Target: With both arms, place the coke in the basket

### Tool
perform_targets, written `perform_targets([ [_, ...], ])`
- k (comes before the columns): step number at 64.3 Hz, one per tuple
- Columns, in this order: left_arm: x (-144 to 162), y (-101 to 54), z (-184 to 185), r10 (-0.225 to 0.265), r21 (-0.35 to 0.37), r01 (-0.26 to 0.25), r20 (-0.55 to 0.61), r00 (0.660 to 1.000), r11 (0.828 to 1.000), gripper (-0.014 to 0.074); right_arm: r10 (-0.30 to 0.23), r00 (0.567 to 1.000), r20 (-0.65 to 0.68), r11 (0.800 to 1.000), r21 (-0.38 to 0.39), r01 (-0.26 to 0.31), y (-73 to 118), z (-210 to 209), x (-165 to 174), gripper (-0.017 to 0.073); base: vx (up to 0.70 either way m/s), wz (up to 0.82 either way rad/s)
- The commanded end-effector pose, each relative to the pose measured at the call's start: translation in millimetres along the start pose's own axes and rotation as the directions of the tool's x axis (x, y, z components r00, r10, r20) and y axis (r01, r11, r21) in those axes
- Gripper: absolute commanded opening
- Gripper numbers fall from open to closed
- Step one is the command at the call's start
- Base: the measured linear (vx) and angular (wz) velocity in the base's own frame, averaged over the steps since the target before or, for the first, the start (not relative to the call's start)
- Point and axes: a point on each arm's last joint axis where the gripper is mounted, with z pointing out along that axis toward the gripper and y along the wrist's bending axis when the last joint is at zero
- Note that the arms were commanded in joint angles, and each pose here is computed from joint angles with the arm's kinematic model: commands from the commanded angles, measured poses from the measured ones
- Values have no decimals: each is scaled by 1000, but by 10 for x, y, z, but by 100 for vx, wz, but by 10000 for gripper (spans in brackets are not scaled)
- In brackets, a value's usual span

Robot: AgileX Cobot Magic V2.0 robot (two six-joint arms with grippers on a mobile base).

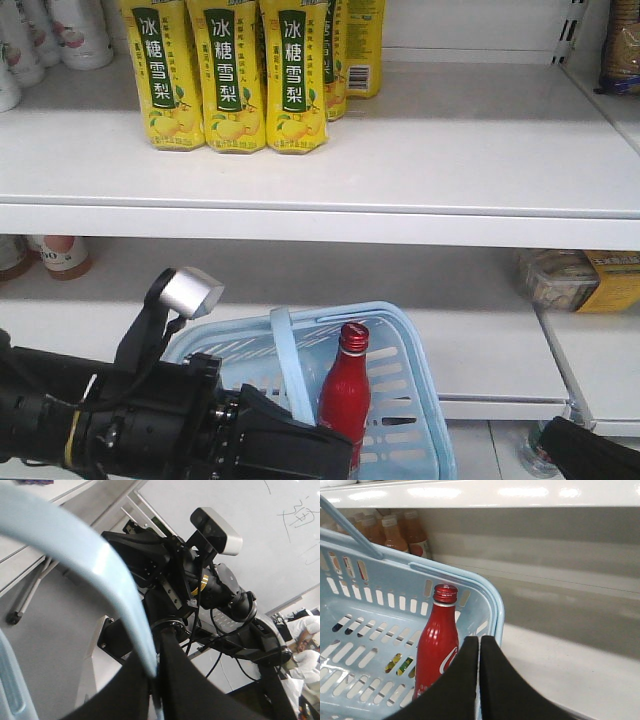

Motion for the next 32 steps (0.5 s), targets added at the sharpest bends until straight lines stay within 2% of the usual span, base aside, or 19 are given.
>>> perform_targets([
  [1,-107,-216,-69,83,51,-90,139,987,995,-5,-26,999,22,999,24,25,-12,-4,-89,-5,0,0],
  [6,-94,-218,-109,133,-2,-135,184,974,991,-5,-26,999,22,999,24,25,-12,-4,-89,-5,0,0],
  [13,-59,-243,-168,226,-66,-216,221,949,974,-5,-26,999,22,999,24,25,-12,-4,-89,-5,0,0],
  [19,-29,-256,-215,332,-127,-309,240,912,942,-5,-26,999,22,999,24,25,-12,-4,-89,-5,0,0],
  [22,-16,-276,-243,391,-152,-363,258,883,919,-5,-26,999,22,999,24,25,-12,-4,-89,-5,0,0],
  [27,18,-271,-295,451,-204,-405,304,839,891,-5,-26,999,22,999,24,25,-12,-4,-89,-5,0,0],
  [32,45,-251,-354,489,-262,-417,361,794,870,-5,-26,999,22,999,24,25,-12,-4,-89,-5,0,0],
])
